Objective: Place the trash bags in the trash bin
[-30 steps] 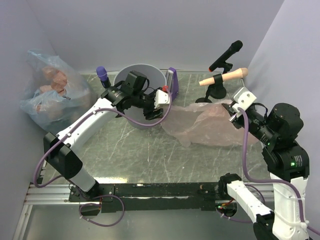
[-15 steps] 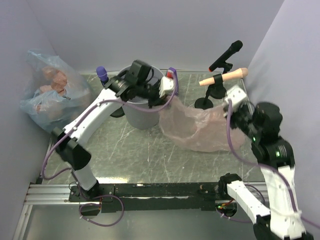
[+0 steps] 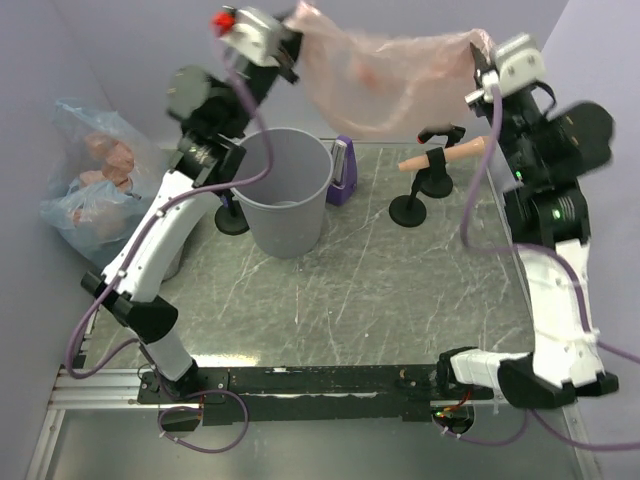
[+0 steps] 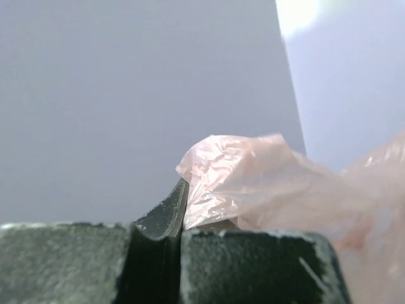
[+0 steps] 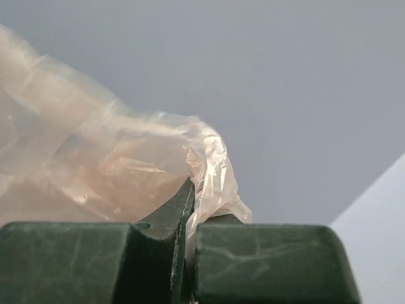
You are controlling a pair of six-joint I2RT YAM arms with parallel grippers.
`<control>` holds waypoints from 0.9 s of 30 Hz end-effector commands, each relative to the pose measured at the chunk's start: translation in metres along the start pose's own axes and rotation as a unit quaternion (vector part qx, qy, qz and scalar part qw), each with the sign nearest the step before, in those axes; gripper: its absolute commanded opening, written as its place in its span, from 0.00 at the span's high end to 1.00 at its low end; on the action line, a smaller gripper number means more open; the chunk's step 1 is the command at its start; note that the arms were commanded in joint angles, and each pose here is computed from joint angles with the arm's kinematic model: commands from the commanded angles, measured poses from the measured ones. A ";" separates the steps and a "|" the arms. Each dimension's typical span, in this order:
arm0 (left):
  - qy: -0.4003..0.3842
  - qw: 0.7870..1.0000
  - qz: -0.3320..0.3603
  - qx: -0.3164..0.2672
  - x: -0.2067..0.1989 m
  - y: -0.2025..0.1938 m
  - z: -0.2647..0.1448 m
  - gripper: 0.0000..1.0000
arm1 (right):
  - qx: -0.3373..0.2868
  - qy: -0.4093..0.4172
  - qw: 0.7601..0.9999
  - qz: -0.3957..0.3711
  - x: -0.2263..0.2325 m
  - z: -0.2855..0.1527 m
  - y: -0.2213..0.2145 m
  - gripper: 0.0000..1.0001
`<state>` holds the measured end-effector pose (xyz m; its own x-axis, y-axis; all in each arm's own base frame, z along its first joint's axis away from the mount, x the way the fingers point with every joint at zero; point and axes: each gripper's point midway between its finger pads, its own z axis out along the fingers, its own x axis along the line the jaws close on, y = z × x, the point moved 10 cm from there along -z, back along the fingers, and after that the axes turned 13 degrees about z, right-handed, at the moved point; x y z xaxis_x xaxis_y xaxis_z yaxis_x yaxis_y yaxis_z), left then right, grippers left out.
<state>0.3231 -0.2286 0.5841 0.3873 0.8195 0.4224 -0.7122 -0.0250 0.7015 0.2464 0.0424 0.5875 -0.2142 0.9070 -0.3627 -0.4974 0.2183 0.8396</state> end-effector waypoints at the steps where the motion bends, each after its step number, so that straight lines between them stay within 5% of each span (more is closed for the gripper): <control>1: 0.088 0.979 0.023 -0.182 0.036 0.099 -0.010 0.99 | -0.192 0.000 0.972 -0.136 -0.002 -0.041 0.083 1.00; 4: 0.011 0.990 0.021 -0.141 0.005 0.060 -0.026 0.99 | -0.081 0.016 0.978 -0.191 0.014 -0.064 0.021 1.00; 5: -0.054 0.995 0.025 -0.083 -0.022 0.017 -0.037 0.99 | -0.041 0.019 0.979 -0.199 0.021 -0.080 -0.003 1.00; 7: -0.216 0.975 0.041 0.028 -0.069 -0.048 -0.069 0.99 | 0.148 0.102 0.961 -0.210 0.052 -0.111 -0.099 1.00; 9: -0.386 0.908 0.055 0.153 -0.110 -0.107 -0.114 0.99 | 0.373 0.338 0.845 -0.179 0.092 -0.182 -0.166 1.00; 10: -0.450 0.869 0.044 0.200 -0.122 -0.127 -0.137 0.99 | 0.422 0.413 0.795 -0.141 0.105 -0.210 -0.177 1.00; 11: -0.493 0.840 0.038 0.225 -0.129 -0.136 -0.153 0.99 | 0.453 0.414 0.784 -0.093 0.111 -0.227 -0.181 1.00; 13: -0.544 0.801 0.028 0.246 -0.134 -0.140 -0.174 0.99 | 0.446 0.392 0.804 -0.036 0.116 -0.240 -0.171 1.00; 14: -0.542 0.802 0.018 0.250 -0.133 -0.136 -0.177 0.99 | 0.432 0.371 0.822 -0.022 0.115 -0.241 -0.164 1.00; 21: -0.431 0.880 0.000 0.200 -0.112 -0.096 -0.149 0.99 | 0.347 0.160 0.924 0.007 0.076 -0.190 -0.115 1.00; 27: -0.316 0.933 -0.010 0.171 -0.093 -0.080 -0.098 0.99 | 0.258 0.032 0.965 -0.036 0.046 -0.133 -0.097 1.00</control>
<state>0.2710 -0.2373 0.3867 0.8056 0.1193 0.5804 -0.4998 -0.3892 0.7737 0.1344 0.0175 0.4049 -0.4724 0.7694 -0.4300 0.0525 0.5116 0.8576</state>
